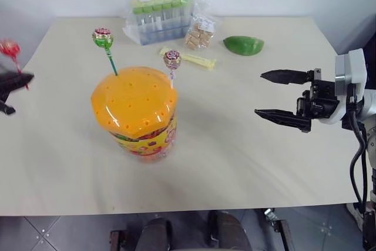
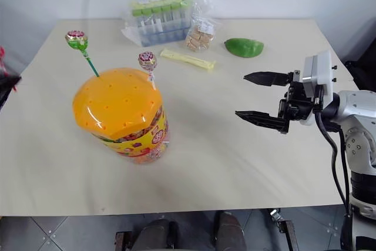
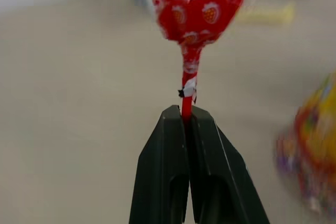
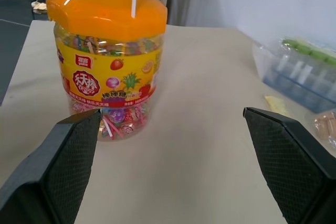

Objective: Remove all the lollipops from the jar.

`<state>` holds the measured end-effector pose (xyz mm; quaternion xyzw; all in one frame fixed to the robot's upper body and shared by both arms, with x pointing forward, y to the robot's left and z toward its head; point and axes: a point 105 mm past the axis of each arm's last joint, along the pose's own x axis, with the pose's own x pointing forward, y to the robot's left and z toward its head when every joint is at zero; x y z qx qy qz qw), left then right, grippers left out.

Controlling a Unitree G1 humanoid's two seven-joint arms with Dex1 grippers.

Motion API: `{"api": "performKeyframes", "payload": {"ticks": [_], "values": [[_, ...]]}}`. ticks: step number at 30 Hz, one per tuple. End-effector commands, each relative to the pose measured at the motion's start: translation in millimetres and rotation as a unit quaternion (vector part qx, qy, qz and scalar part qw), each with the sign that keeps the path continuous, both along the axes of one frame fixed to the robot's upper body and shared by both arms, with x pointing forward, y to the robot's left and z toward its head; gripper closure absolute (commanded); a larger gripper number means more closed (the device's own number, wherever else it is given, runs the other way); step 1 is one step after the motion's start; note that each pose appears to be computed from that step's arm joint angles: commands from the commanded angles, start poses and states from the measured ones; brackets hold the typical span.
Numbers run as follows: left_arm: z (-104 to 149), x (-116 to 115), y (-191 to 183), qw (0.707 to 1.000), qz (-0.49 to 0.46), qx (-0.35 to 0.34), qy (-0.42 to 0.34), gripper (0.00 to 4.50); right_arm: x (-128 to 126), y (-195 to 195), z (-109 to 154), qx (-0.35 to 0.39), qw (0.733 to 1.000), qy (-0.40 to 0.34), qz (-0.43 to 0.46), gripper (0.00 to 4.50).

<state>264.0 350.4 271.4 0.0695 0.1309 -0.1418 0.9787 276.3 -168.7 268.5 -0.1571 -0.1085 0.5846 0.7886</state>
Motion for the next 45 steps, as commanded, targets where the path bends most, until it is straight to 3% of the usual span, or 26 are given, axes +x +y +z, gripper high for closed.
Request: {"api": "performKeyframes", "payload": {"ticks": [1, 5, 14, 19, 24, 29, 33, 36, 39, 45], "values": [[-10.3, -8.9, 8.1, 0.998, 0.036, -0.007, 0.043, 4.47, -5.2, -0.7, 6.9, -0.006, 1.000, -0.014, 0.011, 0.00], [-40.2, -10.1, 9.3, 0.991, 0.045, -0.050, 0.115, 4.47, -3.6, 0.8, 5.2, 0.000, 1.000, -0.016, 0.004, 0.00], [-86.2, -15.7, 39.2, 0.957, 0.145, 0.034, 0.250, 4.47, -4.7, 2.3, 2.8, 0.001, 1.000, -0.017, -0.002, 0.00], [-89.2, -17.1, 54.7, 0.942, 0.178, 0.072, 0.275, 3.17, -4.7, 2.1, 4.3, 0.000, 1.000, -0.018, -0.004, 0.00], [-74.2, -8.8, 47.7, 0.949, 0.165, 0.079, 0.255, 1.66, -4.0, 2.2, 5.8, -0.003, 1.000, -0.020, -0.005, 0.00], [-43.7, -5.3, 35.4, 0.959, 0.133, 0.105, 0.226, 0.13, -3.3, 1.1, 7.9, -0.006, 1.000, -0.022, -0.006, 0.00], [-2.4, 3.8, 5.0, 0.982, 0.053, 0.095, 0.157, 0.04, -3.5, -0.3, 12.2, -0.006, 1.000, -0.030, -0.006, 0.00], [35.4, 4.7, -48.1, 0.988, -0.128, 0.080, 0.037, 0.04, -4.0, -1.1, 16.1, -0.009, 0.999, -0.038, -0.008, 0.00], [59.7, 6.9, -74.1, 0.963, -0.246, 0.068, -0.091, 0.04, -4.9, -2.1, 18.5, -0.011, 0.999, -0.043, -0.010, 0.00], [65.9, 12.7, -116.0, 0.894, -0.408, 0.054, -0.178, 0.04, -6.4, -3.2, 18.9, -0.014, 0.999, -0.048, -0.017, 0.00]]}}
